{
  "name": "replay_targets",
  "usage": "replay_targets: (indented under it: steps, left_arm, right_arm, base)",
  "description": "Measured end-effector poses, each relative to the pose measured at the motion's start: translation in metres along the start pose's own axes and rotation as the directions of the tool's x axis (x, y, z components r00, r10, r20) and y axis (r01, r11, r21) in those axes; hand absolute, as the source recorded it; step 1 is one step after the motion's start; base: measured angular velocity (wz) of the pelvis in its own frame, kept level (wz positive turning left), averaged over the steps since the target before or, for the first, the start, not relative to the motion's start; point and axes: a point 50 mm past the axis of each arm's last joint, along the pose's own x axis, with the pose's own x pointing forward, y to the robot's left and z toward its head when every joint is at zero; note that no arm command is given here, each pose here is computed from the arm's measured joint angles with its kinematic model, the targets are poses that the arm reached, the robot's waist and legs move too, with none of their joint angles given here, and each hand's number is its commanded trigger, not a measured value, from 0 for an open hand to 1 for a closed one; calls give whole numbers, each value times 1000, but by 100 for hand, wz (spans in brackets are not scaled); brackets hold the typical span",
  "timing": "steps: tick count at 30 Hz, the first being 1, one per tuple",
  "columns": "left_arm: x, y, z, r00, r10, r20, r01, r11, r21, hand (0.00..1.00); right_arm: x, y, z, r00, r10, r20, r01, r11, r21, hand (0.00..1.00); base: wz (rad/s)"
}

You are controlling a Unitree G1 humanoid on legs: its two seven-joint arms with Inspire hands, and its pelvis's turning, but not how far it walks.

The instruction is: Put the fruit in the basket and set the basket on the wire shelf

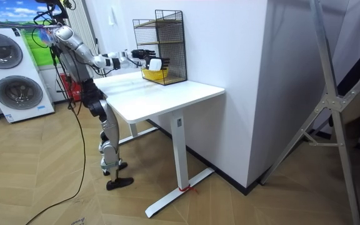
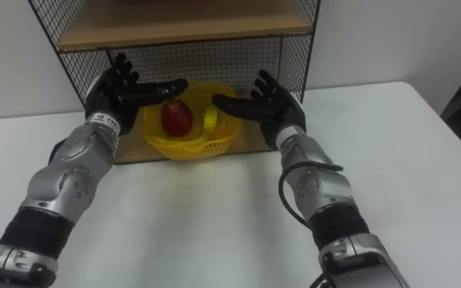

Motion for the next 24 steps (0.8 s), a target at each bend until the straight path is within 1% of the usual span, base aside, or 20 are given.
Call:
replay_targets:
  steps: [2, 4, 7, 9, 13, 17, 20, 23, 24]
  left_arm:
    - [-5, -1, -3, 1000, -22, 2, 22, 1000, -5, 0]
    - [-13, 1, -8, 1000, -19, 2, 19, 1000, 10, 0]
    - [-23, 3, -14, 1000, -18, 3, 18, 1000, -6, 0]
    - [-27, 1, -16, 1000, -30, 0, 30, 1000, -4, 0]
    - [-34, -2, -15, 997, -69, 19, 69, 997, -16, 0]
    - [-40, -3, -15, 996, -85, 41, 86, 996, -21, 0]
    - [-47, -5, -16, 993, -108, 54, 109, 994, -22, 0]
    - [-57, -2, -18, 990, -126, 63, 127, 992, -24, 0]
    - [-62, 1, -20, 989, -128, 68, 130, 991, -23, 0]
  right_arm:
    - [-5, 2, 0, 1000, 24, 20, -24, 1000, -5, 0]
    - [-10, 2, -4, 999, 38, 19, -37, 999, -26, 0]
    - [-20, 4, -9, 998, 54, 32, -53, 998, -32, 0]
    - [-25, 7, -9, 996, 77, 46, -75, 996, -37, 0]
    - [-31, 12, -5, 990, 113, 81, -109, 993, -48, 0]
    - [-35, 15, -2, 985, 130, 111, -123, 990, -69, 0]
    - [-44, 17, -2, 980, 147, 138, -136, 987, -86, 0]
    - [-55, 18, -9, 977, 158, 142, -148, 986, -76, 0]
    - [-58, 17, -14, 978, 161, 136, -151, 986, -76, 0]
  base:
    - [0]
    - [0]
    - [0]
    - [0]
    - [-3]
    - [-4]
    - [-1]
    - [0]
    - [0]
